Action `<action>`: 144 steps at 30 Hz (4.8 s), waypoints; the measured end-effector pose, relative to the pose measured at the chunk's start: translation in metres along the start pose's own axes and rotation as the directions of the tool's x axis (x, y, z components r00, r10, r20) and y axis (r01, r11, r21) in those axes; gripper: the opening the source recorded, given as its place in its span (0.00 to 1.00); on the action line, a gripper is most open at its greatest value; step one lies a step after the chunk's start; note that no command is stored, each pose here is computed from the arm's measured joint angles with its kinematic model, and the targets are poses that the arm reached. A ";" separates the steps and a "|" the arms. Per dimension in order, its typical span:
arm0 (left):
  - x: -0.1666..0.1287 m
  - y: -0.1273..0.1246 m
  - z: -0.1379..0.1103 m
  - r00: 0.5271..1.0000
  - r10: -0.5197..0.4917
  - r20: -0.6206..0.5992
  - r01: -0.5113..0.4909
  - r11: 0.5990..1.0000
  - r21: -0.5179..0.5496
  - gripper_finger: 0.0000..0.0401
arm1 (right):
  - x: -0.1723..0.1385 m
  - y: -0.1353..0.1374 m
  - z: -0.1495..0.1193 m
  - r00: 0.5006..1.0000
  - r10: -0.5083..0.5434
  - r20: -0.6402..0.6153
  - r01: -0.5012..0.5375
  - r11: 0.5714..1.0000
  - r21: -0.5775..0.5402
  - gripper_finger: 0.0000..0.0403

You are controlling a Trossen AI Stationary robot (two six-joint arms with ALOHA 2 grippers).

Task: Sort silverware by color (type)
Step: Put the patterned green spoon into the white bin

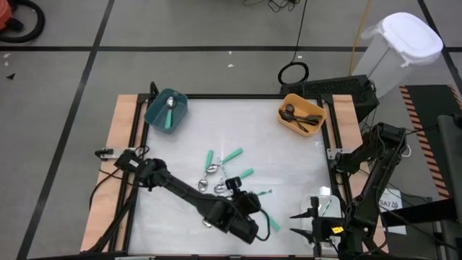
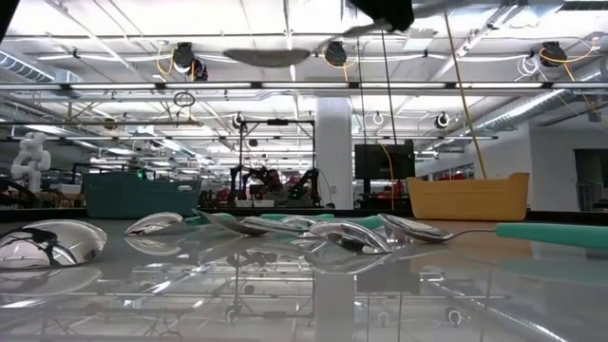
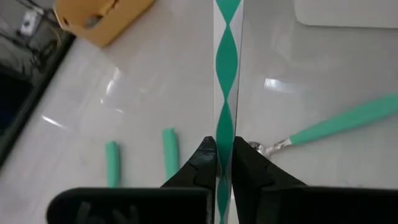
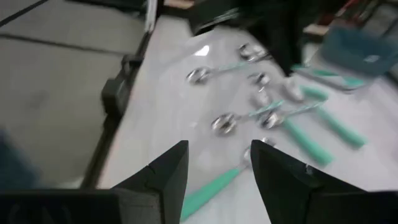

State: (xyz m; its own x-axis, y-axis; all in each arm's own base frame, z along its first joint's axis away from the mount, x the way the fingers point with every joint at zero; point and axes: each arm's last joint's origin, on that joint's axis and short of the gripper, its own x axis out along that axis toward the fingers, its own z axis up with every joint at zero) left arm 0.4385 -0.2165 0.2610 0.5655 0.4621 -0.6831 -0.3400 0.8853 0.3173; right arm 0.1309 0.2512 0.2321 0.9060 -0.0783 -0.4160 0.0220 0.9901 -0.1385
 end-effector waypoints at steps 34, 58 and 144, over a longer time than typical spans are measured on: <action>-0.086 -0.032 -0.007 0.887 0.198 0.417 -0.153 0.978 -0.139 0.06 | 0.015 0.000 0.077 0.978 -0.049 0.201 0.038 0.998 0.055 0.42; -0.033 -0.071 -0.010 0.723 0.480 0.496 -0.295 0.864 -0.407 0.07 | 0.054 -0.025 0.084 0.906 -0.366 0.212 0.351 0.930 0.107 0.42; -0.027 -0.065 0.004 0.905 0.067 0.421 -0.016 0.992 -0.123 0.44 | -0.074 -0.080 0.011 0.892 0.227 -0.390 -0.025 0.888 0.460 0.14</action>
State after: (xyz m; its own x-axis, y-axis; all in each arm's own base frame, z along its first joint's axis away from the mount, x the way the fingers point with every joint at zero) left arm 0.4483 -0.2868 0.2614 0.8050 0.4994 -0.3202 -0.4387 0.8645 0.2454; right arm 0.0667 0.1795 0.2834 0.6483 0.1094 -0.7534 0.1913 0.9345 0.3003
